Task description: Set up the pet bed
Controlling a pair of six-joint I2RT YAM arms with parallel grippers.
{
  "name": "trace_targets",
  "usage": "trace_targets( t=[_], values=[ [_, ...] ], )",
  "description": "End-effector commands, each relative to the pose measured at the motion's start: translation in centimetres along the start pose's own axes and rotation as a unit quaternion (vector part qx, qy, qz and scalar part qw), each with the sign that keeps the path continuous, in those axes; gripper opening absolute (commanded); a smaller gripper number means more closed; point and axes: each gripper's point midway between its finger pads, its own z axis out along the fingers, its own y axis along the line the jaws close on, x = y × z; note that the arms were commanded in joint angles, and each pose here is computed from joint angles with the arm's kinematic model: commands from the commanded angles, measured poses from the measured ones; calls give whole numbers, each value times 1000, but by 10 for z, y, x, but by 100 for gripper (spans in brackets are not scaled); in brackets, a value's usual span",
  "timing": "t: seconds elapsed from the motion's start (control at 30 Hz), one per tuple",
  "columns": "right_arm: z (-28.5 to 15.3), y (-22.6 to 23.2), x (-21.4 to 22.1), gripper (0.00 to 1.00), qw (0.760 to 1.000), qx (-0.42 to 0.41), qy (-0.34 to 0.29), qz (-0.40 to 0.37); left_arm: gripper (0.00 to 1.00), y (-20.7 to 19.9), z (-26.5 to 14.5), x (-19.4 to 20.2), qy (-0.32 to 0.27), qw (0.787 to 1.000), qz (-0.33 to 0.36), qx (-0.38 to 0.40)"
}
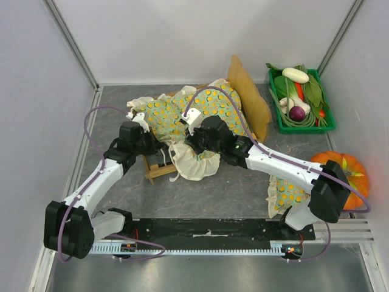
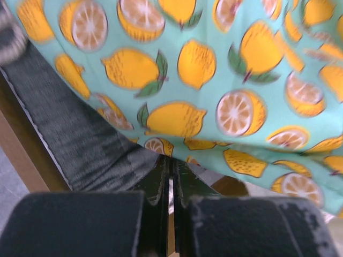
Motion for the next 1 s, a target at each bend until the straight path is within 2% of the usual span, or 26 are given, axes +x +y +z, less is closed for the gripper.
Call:
trace_targets(
  t=[0.0, 0.27, 0.33, 0.37, 0.4, 0.43, 0.5, 0.53, 0.57, 0.6, 0.67, 0.7, 0.77, 0.83, 0.97],
  values=[
    [-5, 6, -25, 1, 999, -22, -38, 13, 2, -6, -6, 27, 24, 999, -4, 33],
    [-4, 17, -26, 1, 998, -49, -42, 21, 2, -19, -31, 61, 53, 996, -29, 73],
    [-3, 22, -25, 2, 997, -57, -40, 24, 5, -18, -32, 68, 63, 995, -36, 72],
    [-3, 25, -23, 2, 997, -61, -38, 23, 9, -17, -32, 71, 70, 994, -39, 69],
    [-3, 30, -22, 2, 997, -67, -36, 22, 19, -19, -34, 69, 72, 994, -43, 69],
    [-3, 34, -20, 2, 997, -70, -34, 21, 24, -15, -37, 74, 86, 994, -51, 53],
    [-1, 41, -14, 2, 997, -76, -27, 20, 38, -10, -46, 63, 71, 995, -64, 20],
    [0, 43, -13, 2, 997, -75, -26, 18, 41, -6, -54, 65, 76, 995, -68, 6],
    [2, 48, -10, 2, 996, -80, -21, 15, 46, -5, -60, 62, 68, 995, -72, -5],
    [3, 51, -10, 2, 996, -82, -20, 15, 55, -5, -73, 46, 31, 996, -76, -14],
    [8, 57, -9, 2, 996, -87, -17, 12, 64, 0, -88, 45, 23, 996, -83, -34],
    [9, 59, -10, 2, 996, -87, -16, 10, 70, 1, -98, 35, -1, 995, -86, -43],
    [16, 60, -8, 2, 997, -78, -10, 6, 73, 6, -111, 37, -2, 994, -92, -62],
    [20, 61, -5, 2, 998, -70, -1, 0, 77, 11, -123, 27, -36, 991, -98, -79],
    [31, 74, -10, 2, 997, -71, 5, -22, 81, 19, -131, 22, -64, 988, -106, -98]
  ],
)
